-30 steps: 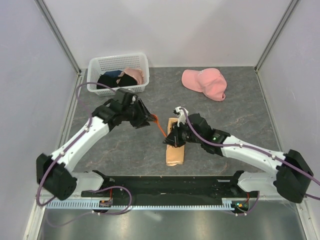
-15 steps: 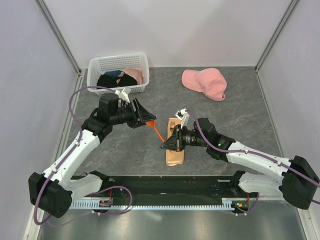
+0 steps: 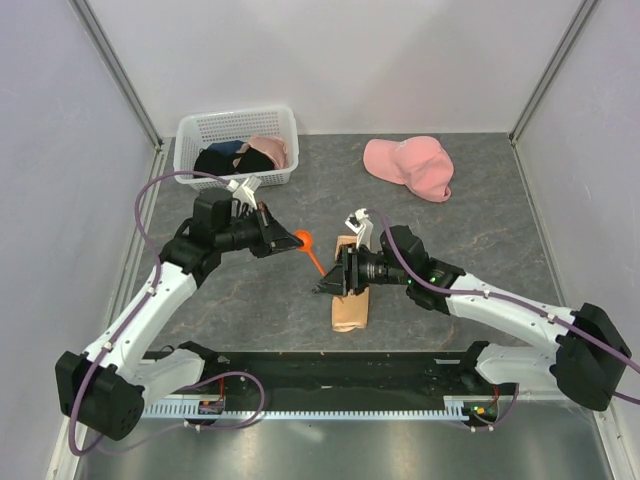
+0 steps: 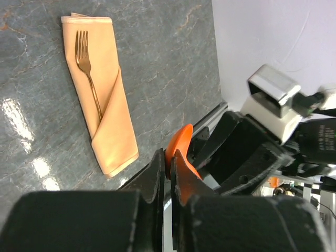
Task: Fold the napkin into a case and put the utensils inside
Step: Pass from the right arm to the left, then pass from the left arm to the right
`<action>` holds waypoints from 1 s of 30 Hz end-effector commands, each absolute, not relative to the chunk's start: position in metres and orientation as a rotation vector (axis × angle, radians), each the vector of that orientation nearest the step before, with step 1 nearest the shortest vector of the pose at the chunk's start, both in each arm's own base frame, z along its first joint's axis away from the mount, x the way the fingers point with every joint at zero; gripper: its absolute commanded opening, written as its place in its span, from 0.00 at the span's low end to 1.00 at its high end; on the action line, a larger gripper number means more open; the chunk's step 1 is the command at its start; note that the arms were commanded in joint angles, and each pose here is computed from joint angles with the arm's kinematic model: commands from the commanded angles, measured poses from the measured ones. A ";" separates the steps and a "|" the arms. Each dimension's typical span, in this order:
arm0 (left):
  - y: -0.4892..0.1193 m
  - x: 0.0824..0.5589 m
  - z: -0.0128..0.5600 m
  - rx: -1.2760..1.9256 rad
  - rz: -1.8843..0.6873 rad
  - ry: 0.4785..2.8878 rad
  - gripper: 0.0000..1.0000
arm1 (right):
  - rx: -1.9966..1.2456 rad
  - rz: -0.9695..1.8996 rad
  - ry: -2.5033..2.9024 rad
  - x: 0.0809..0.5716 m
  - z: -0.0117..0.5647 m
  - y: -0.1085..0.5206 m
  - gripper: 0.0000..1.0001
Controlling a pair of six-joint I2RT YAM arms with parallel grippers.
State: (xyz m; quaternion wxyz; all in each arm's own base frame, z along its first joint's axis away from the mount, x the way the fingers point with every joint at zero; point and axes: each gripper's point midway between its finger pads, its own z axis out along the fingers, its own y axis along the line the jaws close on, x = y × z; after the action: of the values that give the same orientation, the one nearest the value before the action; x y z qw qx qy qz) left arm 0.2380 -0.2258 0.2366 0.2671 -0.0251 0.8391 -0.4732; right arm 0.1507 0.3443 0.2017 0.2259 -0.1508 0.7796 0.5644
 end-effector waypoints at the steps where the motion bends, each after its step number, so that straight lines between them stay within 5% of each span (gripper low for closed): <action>1: -0.233 0.233 0.255 0.023 -1.334 2.272 0.02 | -0.456 1.238 2.176 0.181 0.212 0.332 0.57; 9: -0.232 0.239 0.252 -0.003 -1.202 2.381 0.02 | -0.614 0.879 2.262 0.211 0.215 0.337 0.63; 17: -0.222 0.245 0.239 0.011 -1.052 2.444 0.02 | -0.677 0.725 2.290 0.219 0.217 0.341 0.47; 30: -0.232 0.245 0.222 0.073 -0.982 2.526 0.02 | -0.766 0.631 2.326 0.223 0.210 0.348 0.45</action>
State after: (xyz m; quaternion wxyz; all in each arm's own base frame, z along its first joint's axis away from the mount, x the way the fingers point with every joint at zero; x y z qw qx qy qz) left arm 0.2405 -0.2300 0.2104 0.1922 -0.0005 0.9127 -0.3606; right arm 0.2195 0.3472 0.2049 0.2937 -0.2765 0.8788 0.2549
